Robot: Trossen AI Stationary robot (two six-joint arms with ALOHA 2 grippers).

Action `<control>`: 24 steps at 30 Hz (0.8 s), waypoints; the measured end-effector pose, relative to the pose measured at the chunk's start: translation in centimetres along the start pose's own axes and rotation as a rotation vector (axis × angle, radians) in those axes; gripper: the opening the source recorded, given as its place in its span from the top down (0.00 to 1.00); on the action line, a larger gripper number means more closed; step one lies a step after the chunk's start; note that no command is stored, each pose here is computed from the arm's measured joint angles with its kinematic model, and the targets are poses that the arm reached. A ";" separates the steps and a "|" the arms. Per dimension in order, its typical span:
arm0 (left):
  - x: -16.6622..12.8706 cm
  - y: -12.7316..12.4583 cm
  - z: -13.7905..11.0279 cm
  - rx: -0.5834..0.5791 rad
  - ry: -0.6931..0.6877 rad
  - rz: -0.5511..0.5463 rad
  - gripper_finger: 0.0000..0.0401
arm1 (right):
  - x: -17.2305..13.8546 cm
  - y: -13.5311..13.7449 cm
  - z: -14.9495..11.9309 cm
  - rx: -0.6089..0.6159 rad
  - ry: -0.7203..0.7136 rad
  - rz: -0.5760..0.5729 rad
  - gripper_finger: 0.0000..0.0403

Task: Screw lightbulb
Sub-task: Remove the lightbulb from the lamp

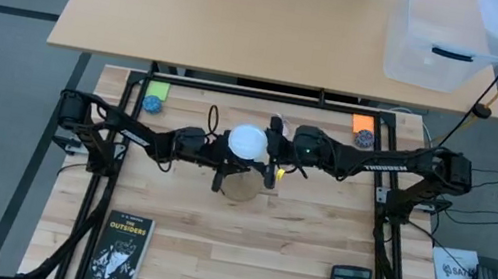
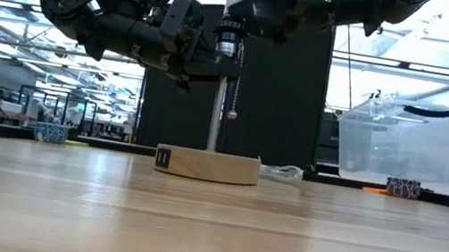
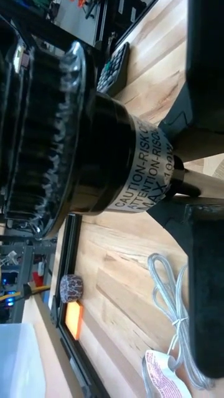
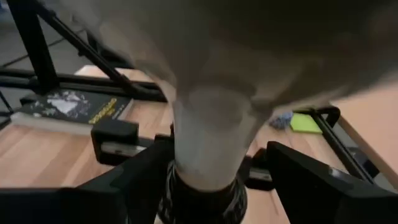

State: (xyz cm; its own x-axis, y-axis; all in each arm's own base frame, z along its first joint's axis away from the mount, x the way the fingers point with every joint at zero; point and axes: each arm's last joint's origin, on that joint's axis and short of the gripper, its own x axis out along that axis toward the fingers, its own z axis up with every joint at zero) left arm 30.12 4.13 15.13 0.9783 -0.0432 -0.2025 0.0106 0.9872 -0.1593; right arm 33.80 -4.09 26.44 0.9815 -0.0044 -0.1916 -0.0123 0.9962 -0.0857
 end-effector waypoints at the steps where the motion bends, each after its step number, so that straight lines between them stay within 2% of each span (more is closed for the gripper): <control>1: 0.0 0.0 0.0 0.000 0.003 0.001 0.83 | 0.0 0.0 0.0 -0.003 0.006 -0.009 0.35; 5: 0.0 0.1 -0.1 -0.004 0.014 0.023 0.83 | -1.5 -0.1 0.4 -0.021 0.041 -0.060 0.35; 9: 0.0 0.1 -0.2 -0.004 0.017 0.033 0.83 | -4.2 0.1 0.5 -0.022 0.077 -0.098 0.35; 15: 0.0 0.1 -0.1 -0.003 0.014 0.038 0.83 | -8.1 0.9 -0.1 0.038 0.147 -0.111 0.35; 20: 0.0 0.1 -0.1 -0.003 0.007 0.053 0.82 | -8.2 3.1 -2.8 0.106 0.179 -0.036 0.35; 22: 0.0 0.2 -0.1 -0.002 0.002 0.061 0.82 | -7.7 4.5 -3.6 0.101 0.164 0.010 0.35; 24: 0.0 0.2 0.0 -0.001 -0.006 0.077 0.82 | -7.1 5.8 -4.2 0.073 0.130 0.004 0.35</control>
State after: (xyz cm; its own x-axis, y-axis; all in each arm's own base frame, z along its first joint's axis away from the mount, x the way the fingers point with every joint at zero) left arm 30.13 4.33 15.07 0.9774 0.0343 -0.2085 -0.0655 0.9873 -0.1445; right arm 25.99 1.38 23.18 0.9483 -0.0073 -0.3174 0.0028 0.9999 -0.0146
